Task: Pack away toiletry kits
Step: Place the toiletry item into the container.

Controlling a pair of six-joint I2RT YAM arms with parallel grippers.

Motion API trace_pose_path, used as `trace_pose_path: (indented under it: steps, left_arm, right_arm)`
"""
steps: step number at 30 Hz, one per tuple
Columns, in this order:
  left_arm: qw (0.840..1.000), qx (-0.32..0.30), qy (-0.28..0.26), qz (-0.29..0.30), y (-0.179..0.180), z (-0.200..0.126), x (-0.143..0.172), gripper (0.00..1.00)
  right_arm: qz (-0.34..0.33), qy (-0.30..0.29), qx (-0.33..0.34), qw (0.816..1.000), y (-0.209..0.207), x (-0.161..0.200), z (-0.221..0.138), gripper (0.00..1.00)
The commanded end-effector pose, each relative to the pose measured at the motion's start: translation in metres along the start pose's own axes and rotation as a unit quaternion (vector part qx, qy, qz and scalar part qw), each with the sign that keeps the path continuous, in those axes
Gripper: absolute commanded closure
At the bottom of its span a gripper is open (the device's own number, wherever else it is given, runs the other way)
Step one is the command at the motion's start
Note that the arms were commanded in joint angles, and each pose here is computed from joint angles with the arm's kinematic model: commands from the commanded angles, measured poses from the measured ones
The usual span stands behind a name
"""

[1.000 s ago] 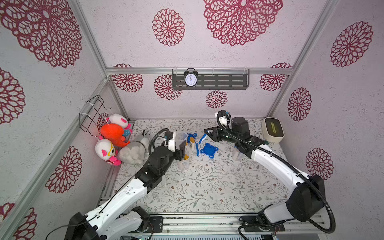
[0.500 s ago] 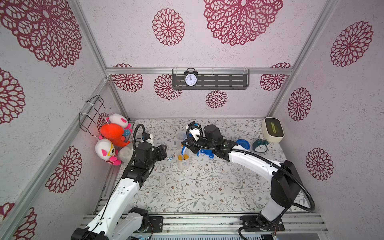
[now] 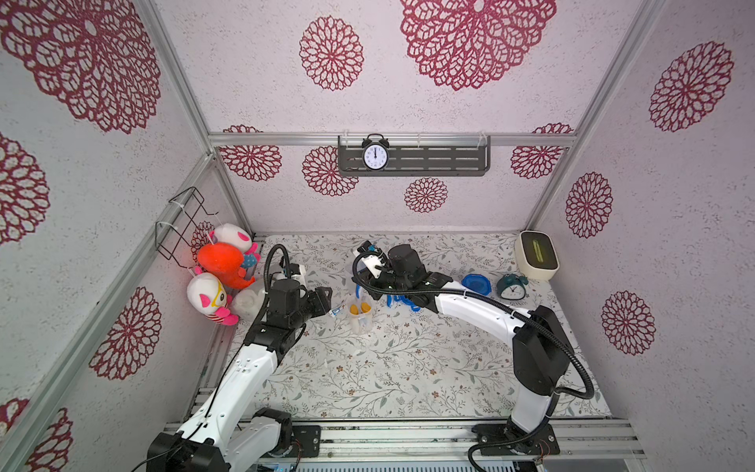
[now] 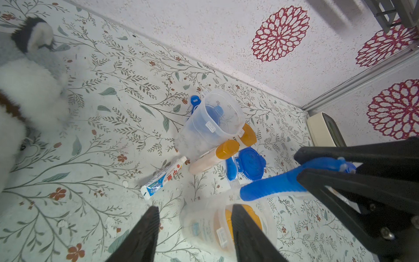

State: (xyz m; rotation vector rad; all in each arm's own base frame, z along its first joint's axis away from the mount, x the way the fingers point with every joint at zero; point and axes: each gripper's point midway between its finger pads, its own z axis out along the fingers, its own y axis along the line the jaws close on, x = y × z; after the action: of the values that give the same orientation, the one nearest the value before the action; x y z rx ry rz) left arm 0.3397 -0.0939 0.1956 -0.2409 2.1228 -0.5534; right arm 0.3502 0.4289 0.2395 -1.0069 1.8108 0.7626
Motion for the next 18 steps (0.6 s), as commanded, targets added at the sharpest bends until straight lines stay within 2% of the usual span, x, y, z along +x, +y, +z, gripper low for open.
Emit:
trace_pose_path:
  steps: [1, 6, 13, 15, 18]
  left_arm:
    - [1.0, 0.008, -0.012, -0.008, 0.0, 0.002, -0.005, 0.45]
    - [1.0, 0.007, -0.013, -0.011, 0.002, 0.004, -0.008, 0.45]
    - [1.0, 0.01, -0.006, -0.015, 0.003, 0.009, -0.005, 0.46]
    - [1.0, 0.018, -0.002, -0.016, 0.001, 0.012, -0.004, 0.46]
    - [0.999, 0.029, 0.003, -0.014, -0.002, 0.016, -0.001, 0.46]
  right_arm:
    - [-0.027, -0.018, 0.002, 0.999, 0.003, -0.014, -0.005, 0.85]
    - [-0.022, -0.014, -0.004, 1.0, 0.004, -0.002, 0.002, 0.85]
    - [-0.012, -0.029, -0.013, 0.999, 0.008, 0.011, 0.004, 0.77]
    - [-0.011, -0.033, -0.014, 0.999, 0.009, 0.011, 0.001, 0.67]
    - [0.0, -0.049, 0.008, 0.999, 0.005, 0.002, -0.01, 0.47]
